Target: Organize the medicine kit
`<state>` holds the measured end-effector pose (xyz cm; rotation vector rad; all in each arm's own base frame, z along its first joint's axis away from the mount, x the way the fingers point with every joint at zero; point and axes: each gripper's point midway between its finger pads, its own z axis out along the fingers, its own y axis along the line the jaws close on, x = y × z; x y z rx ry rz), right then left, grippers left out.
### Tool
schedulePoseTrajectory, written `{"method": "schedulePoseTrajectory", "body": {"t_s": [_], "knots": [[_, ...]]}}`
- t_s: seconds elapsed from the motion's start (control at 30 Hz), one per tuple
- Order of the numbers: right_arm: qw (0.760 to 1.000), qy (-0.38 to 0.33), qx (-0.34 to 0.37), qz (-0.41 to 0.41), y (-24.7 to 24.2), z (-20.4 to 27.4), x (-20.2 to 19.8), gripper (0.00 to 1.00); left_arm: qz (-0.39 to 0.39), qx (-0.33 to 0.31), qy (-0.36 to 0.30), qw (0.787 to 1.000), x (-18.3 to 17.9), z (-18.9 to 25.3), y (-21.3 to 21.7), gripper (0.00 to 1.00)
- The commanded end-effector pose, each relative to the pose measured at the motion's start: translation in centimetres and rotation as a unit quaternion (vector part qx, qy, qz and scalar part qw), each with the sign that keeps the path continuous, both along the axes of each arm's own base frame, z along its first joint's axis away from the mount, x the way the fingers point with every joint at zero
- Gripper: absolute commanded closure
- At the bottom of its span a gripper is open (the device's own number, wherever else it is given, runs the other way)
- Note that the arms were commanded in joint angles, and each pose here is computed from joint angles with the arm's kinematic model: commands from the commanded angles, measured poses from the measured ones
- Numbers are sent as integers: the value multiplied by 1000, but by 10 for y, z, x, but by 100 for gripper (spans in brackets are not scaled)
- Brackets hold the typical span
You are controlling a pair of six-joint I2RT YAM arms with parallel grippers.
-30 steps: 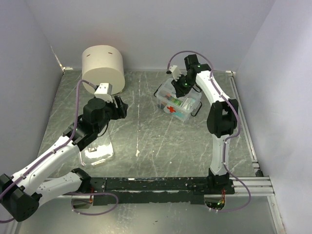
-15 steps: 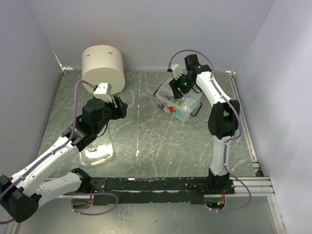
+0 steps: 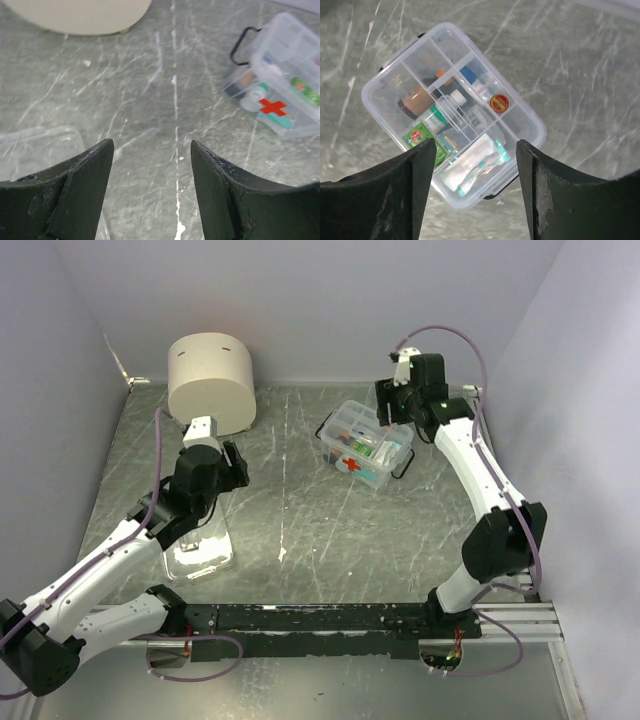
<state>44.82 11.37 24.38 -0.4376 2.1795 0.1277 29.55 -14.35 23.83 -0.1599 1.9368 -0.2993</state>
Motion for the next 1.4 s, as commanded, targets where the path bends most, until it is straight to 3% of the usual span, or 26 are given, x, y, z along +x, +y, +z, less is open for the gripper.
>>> {"method": "schedulePoseTrajectory", "body": {"t_s": [0.0,0.17,0.43,0.67,0.87,1.1,1.37], "knots": [[978,-12,100,-185,-21,-13,-5,38,69,-2,50,996,-8,-25,20,26],[940,22,116,-320,-50,-57,-31,41,123,-6,78,989,-12,-51,36,25],[911,38,186,-367,-58,-84,-16,50,140,12,127,982,-2,-84,42,25],[904,52,191,-379,-66,-102,2,52,130,-8,138,982,13,-89,43,25],[908,68,183,-369,-70,-119,4,64,154,-4,166,974,13,-108,51,24],[932,100,175,-301,-56,-130,-7,74,154,-20,169,973,14,-113,51,24],[948,120,189,-225,-35,-128,-26,76,156,-21,188,970,9,-128,50,24]]}}
